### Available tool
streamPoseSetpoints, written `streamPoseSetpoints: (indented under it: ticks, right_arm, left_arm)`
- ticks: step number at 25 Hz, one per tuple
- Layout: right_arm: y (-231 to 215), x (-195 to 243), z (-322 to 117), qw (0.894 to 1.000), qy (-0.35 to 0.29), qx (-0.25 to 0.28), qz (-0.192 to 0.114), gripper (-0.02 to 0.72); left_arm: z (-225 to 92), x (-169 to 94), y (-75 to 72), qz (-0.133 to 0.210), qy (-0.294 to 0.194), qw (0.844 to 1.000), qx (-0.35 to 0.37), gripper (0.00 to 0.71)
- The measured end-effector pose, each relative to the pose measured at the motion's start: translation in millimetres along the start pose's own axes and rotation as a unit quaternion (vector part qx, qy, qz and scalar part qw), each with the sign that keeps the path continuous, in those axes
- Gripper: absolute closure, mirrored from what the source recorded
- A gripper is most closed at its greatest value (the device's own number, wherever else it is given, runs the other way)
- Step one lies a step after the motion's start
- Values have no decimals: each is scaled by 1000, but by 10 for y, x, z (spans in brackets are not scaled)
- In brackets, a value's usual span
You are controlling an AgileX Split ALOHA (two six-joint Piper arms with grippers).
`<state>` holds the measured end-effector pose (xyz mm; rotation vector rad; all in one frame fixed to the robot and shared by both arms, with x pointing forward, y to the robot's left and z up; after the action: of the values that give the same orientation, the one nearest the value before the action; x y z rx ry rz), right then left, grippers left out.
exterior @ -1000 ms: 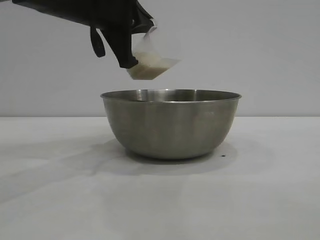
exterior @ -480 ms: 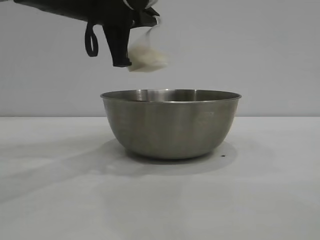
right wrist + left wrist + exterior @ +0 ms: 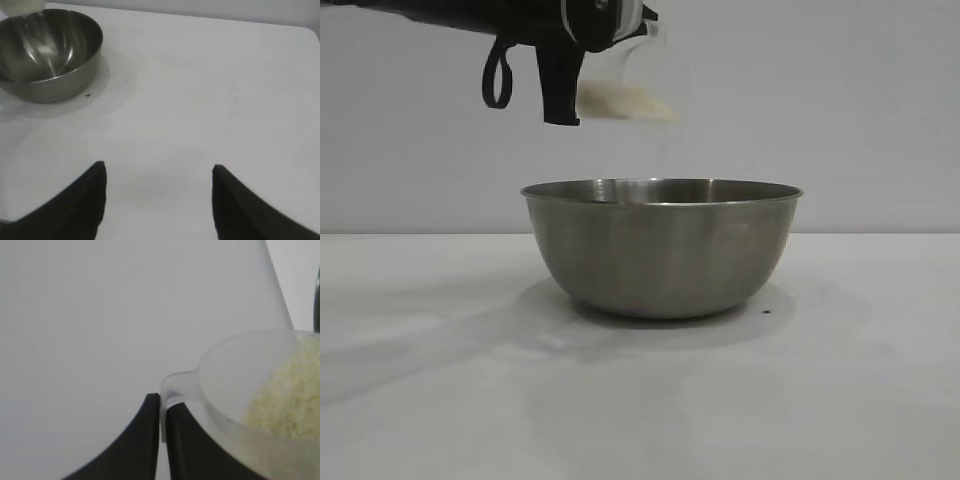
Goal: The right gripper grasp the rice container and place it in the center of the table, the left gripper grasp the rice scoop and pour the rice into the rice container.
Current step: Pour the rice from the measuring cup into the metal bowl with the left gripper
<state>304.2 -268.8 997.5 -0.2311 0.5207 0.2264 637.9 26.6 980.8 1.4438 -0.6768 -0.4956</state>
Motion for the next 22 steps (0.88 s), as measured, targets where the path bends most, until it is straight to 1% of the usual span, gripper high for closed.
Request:
streamPoseSetpoints:
  ticks: [2, 4, 7, 9, 14, 22]
  right_arm:
    - [0, 0, 0, 1000, 0, 0, 0, 301]
    - [0, 0, 0, 1000, 0, 0, 0, 301]
    - [0, 0, 0, 1000, 0, 0, 0, 301]
    - [0, 0, 0, 1000, 0, 0, 0, 301]
    - [0, 0, 0, 1000, 0, 0, 0, 301]
    - [0, 0, 0, 1000, 0, 0, 0, 301]
  left_arm:
    - [6, 5, -83, 3, -3, 1000, 11, 710]
    - [13, 7, -216, -7, -6, 1000, 24, 710]
    - [16, 6, -336, -19, -8, 999, 42, 710]
    - [20, 5, -349, -20, -9, 998, 57, 710]
    - [27, 6, -327, -14, -11, 995, 96, 710]
    - [61, 5, -331, -12, -22, 986, 165, 710]
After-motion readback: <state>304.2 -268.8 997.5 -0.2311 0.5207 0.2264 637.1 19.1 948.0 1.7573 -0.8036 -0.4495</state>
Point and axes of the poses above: a point on each arm's last joint axis where the gripper is mounted, x pointing out along that axis toward the gripper, y along the wrist's bending axis when the last joint is at zero, z = x × y, the point moved 9 cm from there along x, pointing out along that axis toward the gripper, and after that the axes turned 10 degrees about -x, right-handed, at the moved point
